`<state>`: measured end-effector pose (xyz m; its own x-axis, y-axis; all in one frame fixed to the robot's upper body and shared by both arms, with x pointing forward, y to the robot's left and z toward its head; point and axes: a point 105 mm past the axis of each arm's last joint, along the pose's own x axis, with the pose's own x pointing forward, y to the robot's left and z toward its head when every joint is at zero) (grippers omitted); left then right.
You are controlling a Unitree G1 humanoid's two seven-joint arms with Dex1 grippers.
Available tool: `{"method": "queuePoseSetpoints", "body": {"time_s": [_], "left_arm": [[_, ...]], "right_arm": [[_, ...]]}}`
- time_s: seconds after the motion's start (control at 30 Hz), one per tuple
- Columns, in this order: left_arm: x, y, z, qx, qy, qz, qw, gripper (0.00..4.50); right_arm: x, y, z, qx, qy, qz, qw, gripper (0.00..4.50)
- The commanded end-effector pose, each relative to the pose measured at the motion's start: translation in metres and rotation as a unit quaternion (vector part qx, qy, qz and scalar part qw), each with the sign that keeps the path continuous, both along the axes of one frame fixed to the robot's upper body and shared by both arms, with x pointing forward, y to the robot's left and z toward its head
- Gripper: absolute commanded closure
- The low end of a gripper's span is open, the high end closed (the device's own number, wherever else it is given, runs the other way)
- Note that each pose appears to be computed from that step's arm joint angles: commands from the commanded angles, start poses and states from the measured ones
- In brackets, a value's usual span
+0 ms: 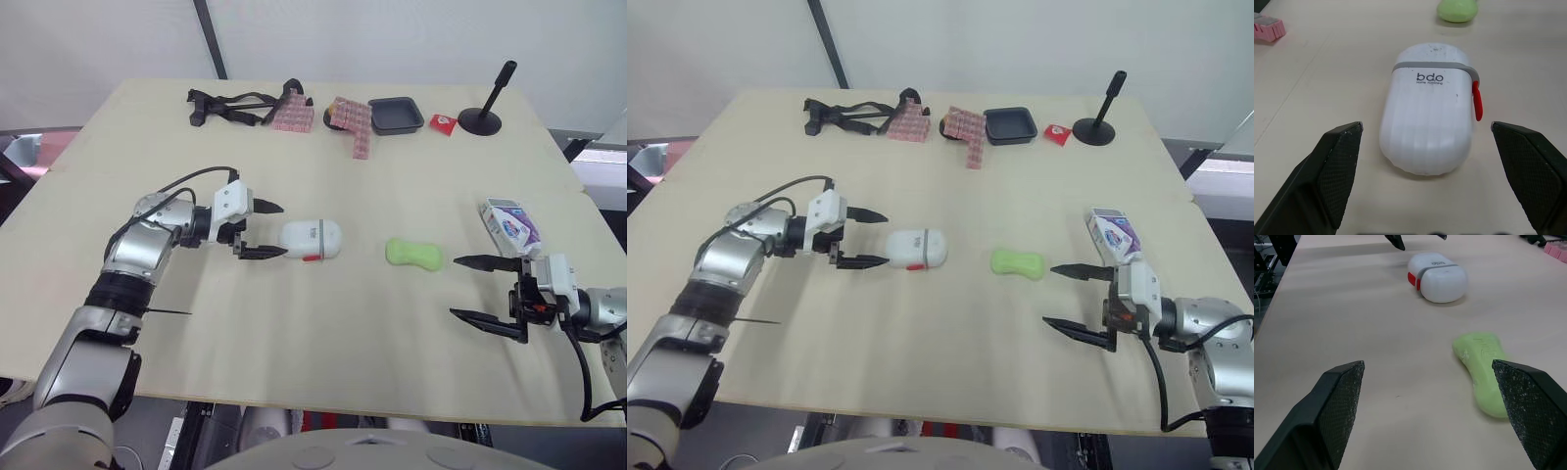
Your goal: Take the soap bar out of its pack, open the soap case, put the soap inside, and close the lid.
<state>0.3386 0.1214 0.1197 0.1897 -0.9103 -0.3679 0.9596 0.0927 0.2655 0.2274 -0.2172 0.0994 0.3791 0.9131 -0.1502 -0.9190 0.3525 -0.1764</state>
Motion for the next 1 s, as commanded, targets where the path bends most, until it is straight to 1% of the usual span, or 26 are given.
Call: {"method": "queuePoseSetpoints", "body": {"time_s": [0.03, 0.27, 0.5, 0.77, 1.0], "left_arm": [[0.005, -0.004, 0.001, 0.012, -0.015, -0.014, 1.000, 0.00], [0.006, -0.016, -0.003, 0.016, 0.003, -0.035, 0.999, 0.00], [0.011, -0.026, -0.015, 0.026, 0.011, -0.024, 0.999, 0.00], [0.016, -0.033, -0.019, 0.035, 0.003, -0.018, 0.999, 0.00], [0.015, -0.036, -0.022, 0.037, 0.002, -0.023, 0.999, 0.00]], "right_arm": [[0.000, -0.005, 0.010, 0.001, -0.019, -0.009, 1.000, 0.01], [-0.001, -0.007, 0.011, 0.005, -0.019, -0.024, 1.000, 0.01], [-0.003, -0.007, 0.009, 0.001, -0.016, -0.030, 0.999, 0.01], [-0.002, -0.007, 0.007, -0.001, -0.014, -0.033, 0.999, 0.01], [-0.001, -0.006, 0.006, -0.003, -0.014, -0.035, 0.999, 0.01]]}}
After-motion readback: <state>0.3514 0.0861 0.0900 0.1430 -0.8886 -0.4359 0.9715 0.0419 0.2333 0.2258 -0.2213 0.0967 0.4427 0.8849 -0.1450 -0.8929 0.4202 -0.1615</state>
